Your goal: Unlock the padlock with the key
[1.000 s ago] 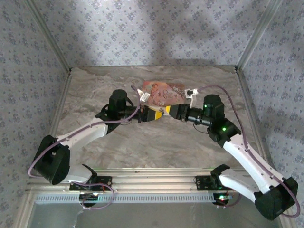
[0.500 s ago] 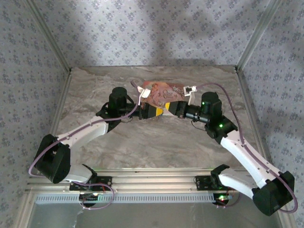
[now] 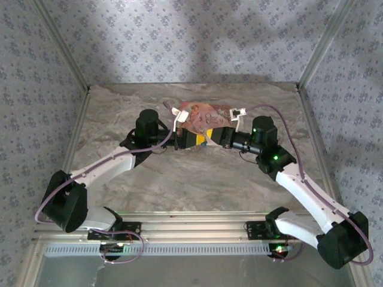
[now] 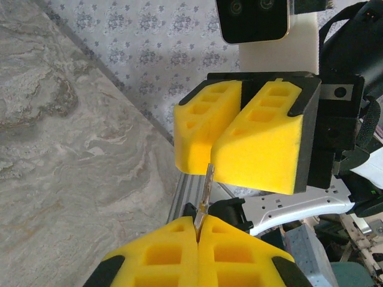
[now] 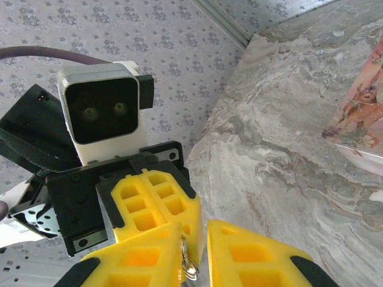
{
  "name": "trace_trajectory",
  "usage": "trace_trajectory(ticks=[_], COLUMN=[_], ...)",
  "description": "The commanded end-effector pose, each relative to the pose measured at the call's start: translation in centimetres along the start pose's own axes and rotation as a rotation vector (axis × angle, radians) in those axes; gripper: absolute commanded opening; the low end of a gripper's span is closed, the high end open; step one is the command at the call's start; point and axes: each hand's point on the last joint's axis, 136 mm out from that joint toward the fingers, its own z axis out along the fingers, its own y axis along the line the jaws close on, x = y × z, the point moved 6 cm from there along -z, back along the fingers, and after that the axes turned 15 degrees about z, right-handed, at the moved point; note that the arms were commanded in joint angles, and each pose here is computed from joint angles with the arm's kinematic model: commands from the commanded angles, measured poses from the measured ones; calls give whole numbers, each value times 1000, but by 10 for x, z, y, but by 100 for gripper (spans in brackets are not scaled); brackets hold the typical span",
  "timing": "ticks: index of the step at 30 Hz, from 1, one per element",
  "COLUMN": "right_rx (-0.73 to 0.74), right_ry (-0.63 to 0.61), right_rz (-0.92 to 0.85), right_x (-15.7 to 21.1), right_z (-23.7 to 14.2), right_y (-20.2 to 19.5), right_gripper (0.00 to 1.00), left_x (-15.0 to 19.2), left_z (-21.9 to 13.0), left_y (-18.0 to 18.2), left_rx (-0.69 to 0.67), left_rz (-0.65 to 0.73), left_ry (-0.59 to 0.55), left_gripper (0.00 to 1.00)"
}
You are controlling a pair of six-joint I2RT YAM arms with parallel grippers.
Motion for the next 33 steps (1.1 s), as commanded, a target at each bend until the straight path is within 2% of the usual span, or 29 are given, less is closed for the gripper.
trace_trajectory(ticks=[1, 11, 18, 22, 23, 26, 27, 30, 33], right_rx=[-30, -36, -69, -79, -66, 71, 159, 475, 587], right_ry=[5, 40, 69, 83, 86, 108, 121, 157, 211], right_rz=[-4, -1, -14, -39, -49, -127, -174, -287, -347], right_x=[0, 5, 9, 11, 12, 17, 19, 21, 24], right_z=[1, 12, 20, 21, 20, 18, 16, 6, 0], right_y=[5, 2, 5, 9, 10, 5, 2, -15, -20], right_gripper=[18, 21, 0, 0, 0, 0, 0, 0, 0], left_x=[-7, -7, -6, -4, -3, 0, 2, 7, 10], left_z=[-6, -5, -6, -7, -8, -13, -18, -36, -50], left_y=[-12, -19, -22, -22, -21, -17, -11, 4, 9], left_rx=[34, 70, 88, 72, 59, -10, -61, -228, -305], left_rz=[37, 41, 39, 38, 41, 52, 51, 48, 64], left_ry=[-21, -11, 3, 7, 9, 17, 22, 27, 7], left_gripper=[0, 0, 0, 0, 5, 39, 46, 51, 51])
